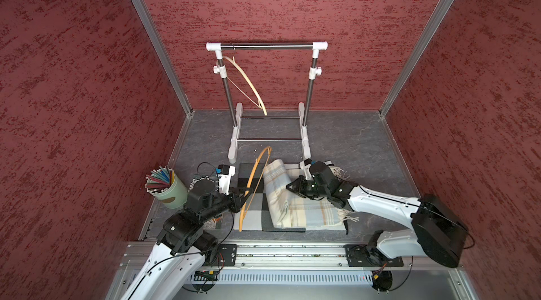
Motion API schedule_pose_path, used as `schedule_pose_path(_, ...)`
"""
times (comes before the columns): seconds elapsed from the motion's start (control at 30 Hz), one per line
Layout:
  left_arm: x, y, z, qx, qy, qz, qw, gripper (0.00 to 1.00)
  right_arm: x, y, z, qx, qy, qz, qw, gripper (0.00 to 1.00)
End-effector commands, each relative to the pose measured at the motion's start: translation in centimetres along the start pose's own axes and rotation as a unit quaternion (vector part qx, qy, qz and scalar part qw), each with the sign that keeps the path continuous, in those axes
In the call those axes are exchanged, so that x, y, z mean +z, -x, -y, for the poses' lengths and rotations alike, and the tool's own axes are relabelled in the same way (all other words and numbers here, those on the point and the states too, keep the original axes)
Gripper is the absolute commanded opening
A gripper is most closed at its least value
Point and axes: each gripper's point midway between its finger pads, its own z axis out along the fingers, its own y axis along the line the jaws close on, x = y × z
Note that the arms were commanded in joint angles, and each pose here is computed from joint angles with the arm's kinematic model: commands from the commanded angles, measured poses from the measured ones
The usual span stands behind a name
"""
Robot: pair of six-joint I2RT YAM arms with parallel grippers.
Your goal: Hang the scarf on the hanger
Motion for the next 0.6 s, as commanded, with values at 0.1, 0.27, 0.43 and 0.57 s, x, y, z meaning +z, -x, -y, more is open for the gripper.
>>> schedule_pose_path(0.1, 2.0, 1.1, -1.2, 0.030, 0.026, 0.072, 0.997, 0.00, -3.6, 0.8, 0.1, 0.003, 0.009, 0.035, 0.999, 0.00)
schedule_pose_path(0.27, 4.5, -0.7, -0.9, 0.031, 0.006, 0.064, 0.997, 0.00, -2.3, 1.3, -2.0, 0.008, 0.043, 0.018, 0.999, 0.00)
schedule_pose_path(0.43, 6.4, -1.9, 0.7, 0.043, -0.016, 0.067, 0.997, 0.00, 2.6, 1.2, -5.0, 0.041, 0.105, -0.034, 0.993, 0.00)
schedule_pose_path(0.57, 7.7, -3.1, 1.5, 0.049, -0.021, 0.046, 0.998, 0.00, 7.1, 0.5, -8.2, 0.030, 0.136, -0.074, 0.987, 0.00)
